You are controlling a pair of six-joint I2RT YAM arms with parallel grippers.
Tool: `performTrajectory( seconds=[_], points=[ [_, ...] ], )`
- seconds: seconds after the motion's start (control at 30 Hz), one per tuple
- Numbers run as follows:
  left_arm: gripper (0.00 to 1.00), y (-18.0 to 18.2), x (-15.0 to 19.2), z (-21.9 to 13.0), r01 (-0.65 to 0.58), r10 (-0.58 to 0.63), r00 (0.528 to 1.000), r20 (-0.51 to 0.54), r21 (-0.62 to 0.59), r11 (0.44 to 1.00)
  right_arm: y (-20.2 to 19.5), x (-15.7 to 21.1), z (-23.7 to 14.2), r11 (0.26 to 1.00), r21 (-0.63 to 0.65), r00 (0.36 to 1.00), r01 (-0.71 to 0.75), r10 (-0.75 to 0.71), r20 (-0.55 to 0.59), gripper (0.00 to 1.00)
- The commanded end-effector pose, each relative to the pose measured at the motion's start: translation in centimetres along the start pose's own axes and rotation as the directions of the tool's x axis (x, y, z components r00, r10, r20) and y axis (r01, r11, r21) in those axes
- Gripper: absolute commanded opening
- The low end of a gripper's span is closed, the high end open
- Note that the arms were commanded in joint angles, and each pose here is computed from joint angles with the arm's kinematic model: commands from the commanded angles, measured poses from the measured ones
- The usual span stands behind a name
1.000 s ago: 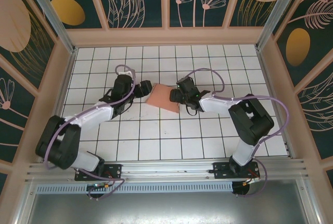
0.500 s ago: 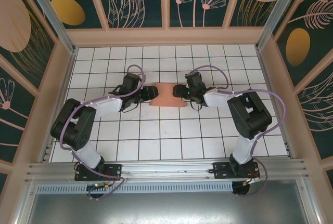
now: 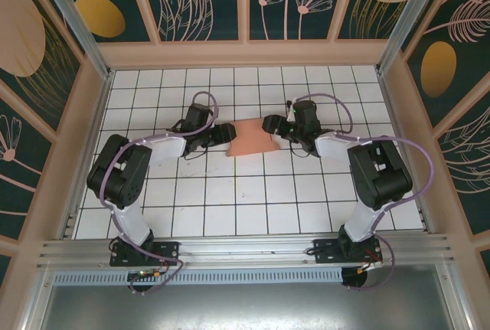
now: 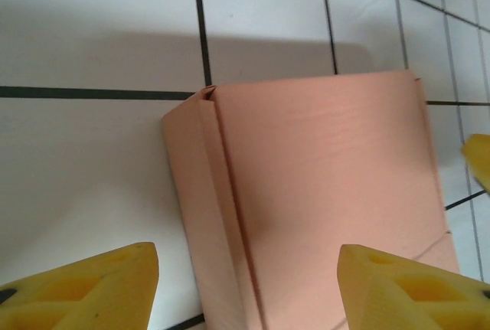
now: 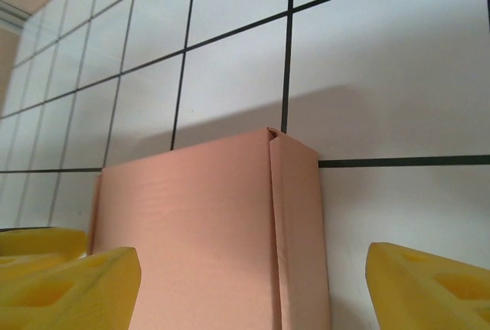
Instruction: Fold the paper box
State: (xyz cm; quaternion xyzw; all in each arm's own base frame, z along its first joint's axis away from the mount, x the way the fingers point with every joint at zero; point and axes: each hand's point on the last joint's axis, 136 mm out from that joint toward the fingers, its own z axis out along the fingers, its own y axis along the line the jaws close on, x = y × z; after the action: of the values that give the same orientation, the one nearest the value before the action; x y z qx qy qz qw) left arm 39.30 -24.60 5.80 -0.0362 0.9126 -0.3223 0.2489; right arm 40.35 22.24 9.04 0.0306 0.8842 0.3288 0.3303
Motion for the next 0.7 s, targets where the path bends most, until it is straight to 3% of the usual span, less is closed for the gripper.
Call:
performTrajectory(
  seconds=[0.0,0.27,0.47,0.67],
  points=[
    [0.59,-0.4,-0.8,0.5,0.001,-0.001,1.000,-0.008,0.030,1.000,1.5,-0.8,-1.4,0.994,-0.108,0.999,-0.031,0.035,0.034,0.77],
    [0.37,0.4,-0.2,1.0,0.019,-0.018,0.999,-0.029,0.027,0.999,1.0,-0.6,-2.0,0.994,-0.101,0.998,-0.036,0.041,0.045,0.77],
    [0.30,0.6,0.2,0.9,0.016,-0.015,0.999,-0.035,0.030,0.999,1.0,-0.4,-1.9,0.993,-0.111,0.998,-0.049,0.053,0.037,0.76],
    [0.29,1.5,0.9,0.4,0.027,-0.025,0.999,-0.042,0.035,0.999,1.4,-0.1,-1.9,0.983,-0.160,0.996,-0.085,0.090,0.024,0.76]
  ],
)
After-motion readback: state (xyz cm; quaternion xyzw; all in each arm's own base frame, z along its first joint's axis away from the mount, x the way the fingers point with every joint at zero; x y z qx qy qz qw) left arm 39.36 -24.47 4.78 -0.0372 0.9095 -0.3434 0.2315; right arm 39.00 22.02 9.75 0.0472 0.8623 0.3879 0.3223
